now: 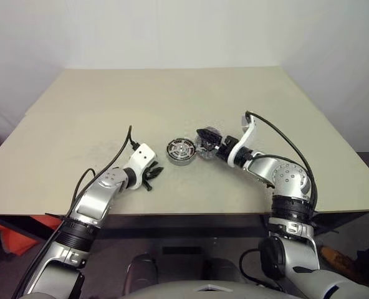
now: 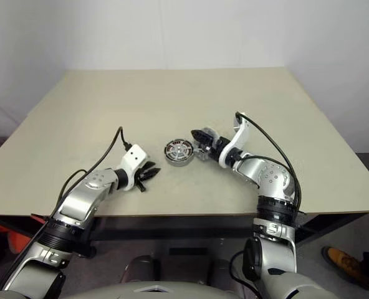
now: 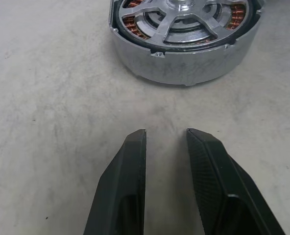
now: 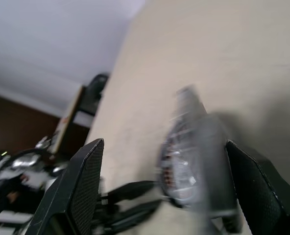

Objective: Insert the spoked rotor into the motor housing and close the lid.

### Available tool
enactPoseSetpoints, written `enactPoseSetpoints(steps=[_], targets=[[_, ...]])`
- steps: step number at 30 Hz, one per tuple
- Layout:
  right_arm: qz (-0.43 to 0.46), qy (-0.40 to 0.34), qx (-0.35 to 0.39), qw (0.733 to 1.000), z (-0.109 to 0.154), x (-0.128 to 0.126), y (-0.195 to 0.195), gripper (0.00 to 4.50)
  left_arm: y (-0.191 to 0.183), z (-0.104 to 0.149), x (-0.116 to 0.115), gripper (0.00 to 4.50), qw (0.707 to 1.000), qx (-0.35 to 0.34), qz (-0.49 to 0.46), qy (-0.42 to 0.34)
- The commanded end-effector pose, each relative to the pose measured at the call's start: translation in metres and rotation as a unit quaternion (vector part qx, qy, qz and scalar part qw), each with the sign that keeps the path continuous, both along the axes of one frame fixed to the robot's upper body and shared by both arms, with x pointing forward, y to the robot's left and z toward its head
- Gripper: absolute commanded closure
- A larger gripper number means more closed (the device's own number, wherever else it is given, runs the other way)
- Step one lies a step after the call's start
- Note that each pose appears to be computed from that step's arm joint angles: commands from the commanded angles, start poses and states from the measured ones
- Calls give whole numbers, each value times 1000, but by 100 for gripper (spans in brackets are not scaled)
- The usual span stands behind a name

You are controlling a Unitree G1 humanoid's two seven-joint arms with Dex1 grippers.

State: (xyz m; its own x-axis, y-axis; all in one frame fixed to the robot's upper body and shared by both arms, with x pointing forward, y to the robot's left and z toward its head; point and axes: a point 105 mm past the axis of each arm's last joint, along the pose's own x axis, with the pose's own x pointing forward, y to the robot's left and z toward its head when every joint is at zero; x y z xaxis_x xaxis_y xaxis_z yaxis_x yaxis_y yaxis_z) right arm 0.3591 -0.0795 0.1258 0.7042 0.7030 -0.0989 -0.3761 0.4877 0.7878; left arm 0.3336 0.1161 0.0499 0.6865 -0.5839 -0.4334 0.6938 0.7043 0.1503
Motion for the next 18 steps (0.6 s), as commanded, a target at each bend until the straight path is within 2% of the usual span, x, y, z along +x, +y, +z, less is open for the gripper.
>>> enactPoseSetpoints(steps=[1,5,10,14,16,18], targets=[[39,-50,9,998,28,-3,27,3,4,16,7,310,999,-2,8,-32],[59,-54,-3,997,23,-1,47,3,6,17,8,310,999,-2,14,-36],[68,-66,-19,995,20,3,52,3,11,19,8,310,999,-2,24,-39],[57,-157,-77,983,24,8,46,3,16,18,7,310,999,-2,31,-39],[57,-225,-139,963,21,8,43,3,15,18,7,310,999,-3,32,-40],[77,-332,-240,909,13,5,41,3,14,18,7,310,999,-6,29,-41]])
